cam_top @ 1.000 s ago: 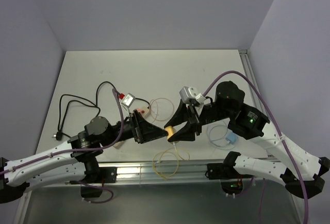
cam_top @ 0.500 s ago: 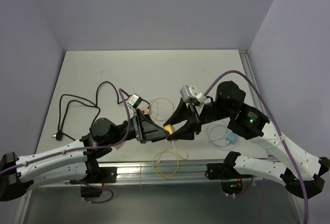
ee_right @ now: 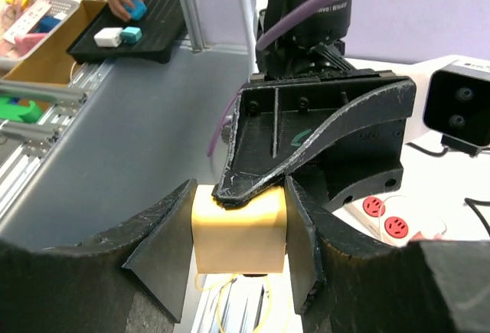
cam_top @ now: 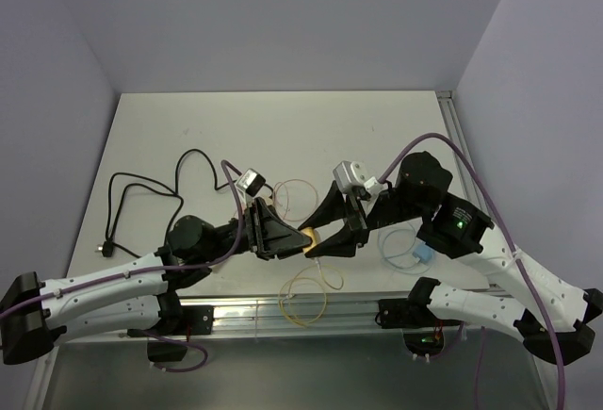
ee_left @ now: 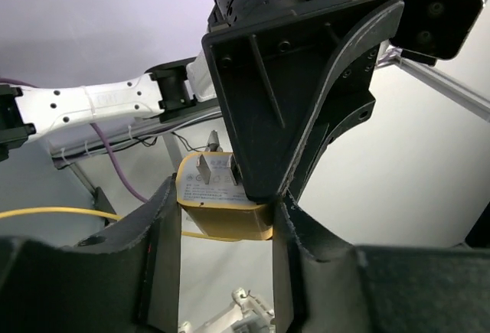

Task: Insert the plug

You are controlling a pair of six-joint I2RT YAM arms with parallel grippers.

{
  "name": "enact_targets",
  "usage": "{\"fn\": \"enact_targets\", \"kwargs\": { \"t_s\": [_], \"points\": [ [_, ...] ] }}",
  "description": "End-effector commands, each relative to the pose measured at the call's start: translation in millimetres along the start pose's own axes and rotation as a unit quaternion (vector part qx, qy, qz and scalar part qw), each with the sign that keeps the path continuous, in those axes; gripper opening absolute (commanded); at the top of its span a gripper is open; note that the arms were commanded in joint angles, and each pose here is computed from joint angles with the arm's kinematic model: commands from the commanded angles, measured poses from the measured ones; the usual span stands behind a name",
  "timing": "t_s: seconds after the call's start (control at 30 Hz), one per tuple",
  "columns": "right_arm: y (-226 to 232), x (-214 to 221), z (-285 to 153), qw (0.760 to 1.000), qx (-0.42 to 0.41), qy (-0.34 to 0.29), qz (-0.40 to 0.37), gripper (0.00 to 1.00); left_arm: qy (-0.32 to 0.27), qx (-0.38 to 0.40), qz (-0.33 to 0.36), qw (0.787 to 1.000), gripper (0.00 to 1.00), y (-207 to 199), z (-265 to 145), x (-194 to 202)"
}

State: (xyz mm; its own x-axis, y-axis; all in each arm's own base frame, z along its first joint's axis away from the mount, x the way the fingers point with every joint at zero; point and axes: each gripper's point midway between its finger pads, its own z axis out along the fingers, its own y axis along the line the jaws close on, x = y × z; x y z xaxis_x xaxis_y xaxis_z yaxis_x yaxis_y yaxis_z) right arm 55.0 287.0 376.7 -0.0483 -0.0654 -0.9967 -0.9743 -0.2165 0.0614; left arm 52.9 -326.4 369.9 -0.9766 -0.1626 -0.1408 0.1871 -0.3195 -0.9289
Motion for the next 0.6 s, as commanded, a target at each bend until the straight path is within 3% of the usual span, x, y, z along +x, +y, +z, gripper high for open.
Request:
{"fn": "enact_targets", "kwargs": {
  "t_s": [0.0,0.07,0.1,0.13,0.17,0.23,0.33,0.57],
  "points": [
    [-19,2,1,0.998,0.055,-0.001,0.029,0.2,0.013,0.05,0.031,0.998,0.0,-22,-1,5],
    [-28,4,-1,0.995,0.087,-0.003,0.042,0.42,-0.006,0.036,0.032,0.999,0.0,-17,-4,0],
    [-30,3,-5,0.993,0.105,-0.011,0.052,0.72,-0.018,0.024,0.033,0.999,0.0,-14,-5,-4],
    [-34,2,-8,0.99,0.126,-0.017,0.058,0.9,-0.05,0.009,0.04,0.998,0.0,-10,-5,-15],
    [-38,8,-11,0.987,0.145,-0.019,0.068,0.98,-0.07,-0.027,0.038,0.996,0.0,-1,-11,-20],
    [-47,4,-25,0.975,0.203,-0.048,0.081,1.0,-0.131,-0.064,0.044,0.988,0.01,7,-18,-41],
    [-60,10,-34,0.957,0.258,-0.069,0.114,1.0,-0.175,-0.089,0.027,0.98,0.0,13,-36,-52],
    [-83,9,-23,0.937,0.291,-0.101,0.164,0.99,-0.262,-0.149,-0.038,0.953,0.0,41,-62,-75]
  ]
}}
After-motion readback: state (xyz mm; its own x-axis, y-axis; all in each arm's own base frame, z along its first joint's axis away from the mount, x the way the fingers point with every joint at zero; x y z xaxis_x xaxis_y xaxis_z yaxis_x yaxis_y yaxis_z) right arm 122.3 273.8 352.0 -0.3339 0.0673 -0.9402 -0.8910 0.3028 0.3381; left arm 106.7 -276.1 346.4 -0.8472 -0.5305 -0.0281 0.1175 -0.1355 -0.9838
